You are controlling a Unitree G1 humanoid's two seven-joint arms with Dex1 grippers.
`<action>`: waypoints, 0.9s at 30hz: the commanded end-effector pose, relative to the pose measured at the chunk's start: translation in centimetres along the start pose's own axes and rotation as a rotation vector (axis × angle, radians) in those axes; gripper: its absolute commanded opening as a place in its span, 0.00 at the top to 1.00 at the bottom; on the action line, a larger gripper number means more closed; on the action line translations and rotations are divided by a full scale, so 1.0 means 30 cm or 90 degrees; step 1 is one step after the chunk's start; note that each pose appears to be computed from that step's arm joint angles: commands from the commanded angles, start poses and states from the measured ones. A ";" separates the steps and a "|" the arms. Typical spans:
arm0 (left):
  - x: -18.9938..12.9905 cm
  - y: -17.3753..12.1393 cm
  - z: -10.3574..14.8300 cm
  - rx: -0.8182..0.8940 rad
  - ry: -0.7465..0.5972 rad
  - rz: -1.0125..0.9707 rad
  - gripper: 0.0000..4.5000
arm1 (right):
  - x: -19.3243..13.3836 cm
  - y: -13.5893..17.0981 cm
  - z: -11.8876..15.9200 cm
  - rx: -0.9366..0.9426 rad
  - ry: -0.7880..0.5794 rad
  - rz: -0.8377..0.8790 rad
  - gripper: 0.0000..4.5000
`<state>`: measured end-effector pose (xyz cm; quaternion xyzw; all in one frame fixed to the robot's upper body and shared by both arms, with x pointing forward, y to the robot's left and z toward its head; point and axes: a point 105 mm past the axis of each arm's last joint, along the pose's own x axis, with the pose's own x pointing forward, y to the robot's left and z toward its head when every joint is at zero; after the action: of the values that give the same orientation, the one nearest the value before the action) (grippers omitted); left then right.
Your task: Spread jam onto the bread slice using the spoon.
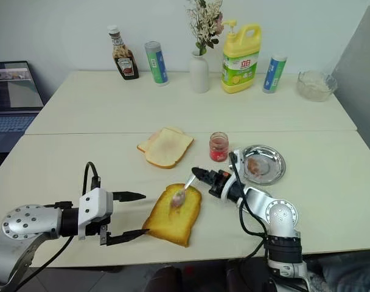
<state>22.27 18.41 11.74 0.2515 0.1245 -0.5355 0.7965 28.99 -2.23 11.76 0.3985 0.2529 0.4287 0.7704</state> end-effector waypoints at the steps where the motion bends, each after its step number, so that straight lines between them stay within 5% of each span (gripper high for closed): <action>1: 0.003 -0.005 0.029 0.021 -0.015 -0.003 0.00 | -0.018 0.073 -0.010 -0.023 0.020 0.059 0.99; 27: 0.018 -0.010 0.027 0.025 -0.020 -0.012 0.00 | -0.006 -0.062 0.106 -0.050 -0.103 -0.084 0.99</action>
<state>22.16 17.90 11.51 0.2495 0.1199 -0.5447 0.7916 32.34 -3.84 11.38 0.3849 0.2082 0.3452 0.8303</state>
